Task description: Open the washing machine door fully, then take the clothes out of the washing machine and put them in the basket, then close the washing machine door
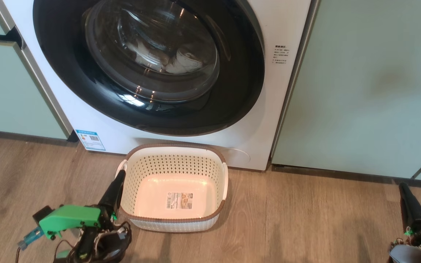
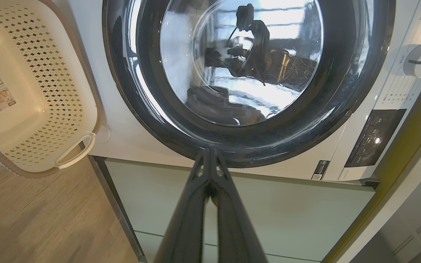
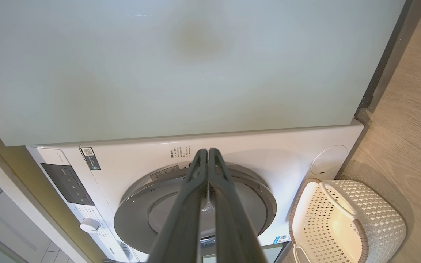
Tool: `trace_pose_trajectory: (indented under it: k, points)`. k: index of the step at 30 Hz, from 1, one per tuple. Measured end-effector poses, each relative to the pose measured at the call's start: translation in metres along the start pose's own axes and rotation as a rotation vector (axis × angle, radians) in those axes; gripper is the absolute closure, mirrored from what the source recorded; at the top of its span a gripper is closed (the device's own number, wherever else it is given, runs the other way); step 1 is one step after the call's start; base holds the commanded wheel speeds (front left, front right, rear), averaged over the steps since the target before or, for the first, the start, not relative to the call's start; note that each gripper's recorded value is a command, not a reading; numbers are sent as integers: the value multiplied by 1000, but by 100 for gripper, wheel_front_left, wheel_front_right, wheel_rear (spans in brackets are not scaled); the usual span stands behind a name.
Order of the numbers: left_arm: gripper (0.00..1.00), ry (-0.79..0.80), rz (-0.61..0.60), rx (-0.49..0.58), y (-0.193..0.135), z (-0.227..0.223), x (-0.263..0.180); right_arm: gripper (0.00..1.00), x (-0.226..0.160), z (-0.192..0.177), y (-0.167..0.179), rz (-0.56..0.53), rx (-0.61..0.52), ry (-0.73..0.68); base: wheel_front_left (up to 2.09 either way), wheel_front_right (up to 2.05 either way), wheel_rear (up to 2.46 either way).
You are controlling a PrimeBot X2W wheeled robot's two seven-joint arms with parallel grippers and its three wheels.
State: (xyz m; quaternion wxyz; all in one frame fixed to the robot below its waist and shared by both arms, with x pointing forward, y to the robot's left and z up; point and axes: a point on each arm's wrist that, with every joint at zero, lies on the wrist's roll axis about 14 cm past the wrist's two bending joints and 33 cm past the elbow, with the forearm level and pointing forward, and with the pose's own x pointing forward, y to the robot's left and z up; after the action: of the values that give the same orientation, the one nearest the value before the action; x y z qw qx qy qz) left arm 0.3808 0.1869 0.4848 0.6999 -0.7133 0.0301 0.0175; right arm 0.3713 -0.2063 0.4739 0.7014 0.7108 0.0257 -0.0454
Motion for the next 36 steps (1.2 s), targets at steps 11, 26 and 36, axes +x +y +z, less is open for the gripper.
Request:
trace_pose_trajectory:
  k: [11,26,36]
  points:
    - [100,0,0,0,0,0,0,100,0,0,0,0,0,0,0,0,0]
    - [100,0,0,0,0,0,0,100,0,0,0,0,0,0,0,0,0]
    - [100,0,0,0,0,0,0,100,0,0,0,0,0,0,0,0,0]
